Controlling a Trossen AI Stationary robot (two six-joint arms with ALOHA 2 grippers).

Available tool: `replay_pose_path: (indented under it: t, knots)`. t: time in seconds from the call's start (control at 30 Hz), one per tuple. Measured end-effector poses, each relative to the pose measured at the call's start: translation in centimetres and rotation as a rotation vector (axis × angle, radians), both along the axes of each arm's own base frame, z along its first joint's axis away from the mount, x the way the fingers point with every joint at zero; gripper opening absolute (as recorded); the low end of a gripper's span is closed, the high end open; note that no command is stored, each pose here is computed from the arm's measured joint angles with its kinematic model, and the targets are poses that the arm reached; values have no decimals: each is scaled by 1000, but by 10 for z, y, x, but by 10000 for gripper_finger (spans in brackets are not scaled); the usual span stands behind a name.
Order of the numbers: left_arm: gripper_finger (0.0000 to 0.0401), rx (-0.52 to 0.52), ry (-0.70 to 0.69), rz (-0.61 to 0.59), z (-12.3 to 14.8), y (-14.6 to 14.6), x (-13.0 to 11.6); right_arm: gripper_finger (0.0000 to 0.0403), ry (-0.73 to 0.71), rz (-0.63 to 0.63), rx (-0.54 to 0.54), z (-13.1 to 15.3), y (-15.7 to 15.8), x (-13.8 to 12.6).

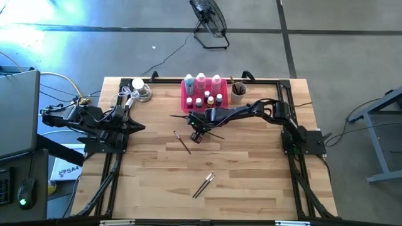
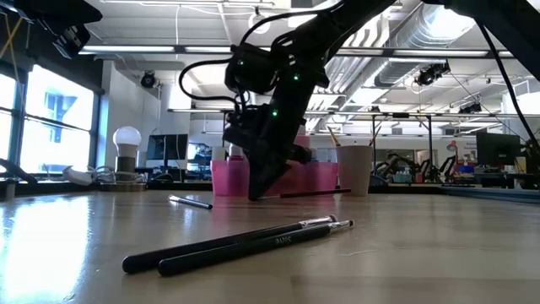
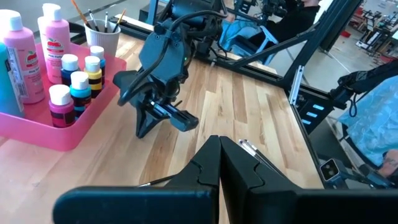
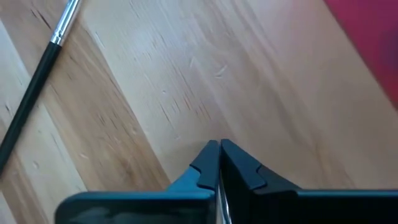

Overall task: Pick & Place Paint Supplies
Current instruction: Put the silver paintbrush into the white cup

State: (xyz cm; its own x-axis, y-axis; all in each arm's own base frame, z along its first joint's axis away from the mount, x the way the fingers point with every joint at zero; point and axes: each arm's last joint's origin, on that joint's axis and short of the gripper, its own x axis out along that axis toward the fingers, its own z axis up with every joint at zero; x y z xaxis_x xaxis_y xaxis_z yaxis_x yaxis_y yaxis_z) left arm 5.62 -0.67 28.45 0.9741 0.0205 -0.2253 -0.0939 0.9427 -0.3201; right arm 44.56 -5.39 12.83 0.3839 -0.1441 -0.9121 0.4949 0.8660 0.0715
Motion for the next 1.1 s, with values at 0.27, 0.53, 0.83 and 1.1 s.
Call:
replay_pose_path:
  t: [0.27, 0.53, 0.83, 1.1]
  knots:
    - [0, -6, 0, 1, 0, 0, 0, 3, -21, -18, 41, 12, -5, -4]
    - [0, -7, -1, 2, 0, 0, 0, 3, -118, -17, 86, 46, -17, -9]
    - [0, -23, 0, 4, 0, 0, 0, 3, -276, -10, 85, 107, -27, -24]
    - [0, -23, 0, 5, 0, 0, 0, 3, -473, -86, -103, 190, -40, -63]
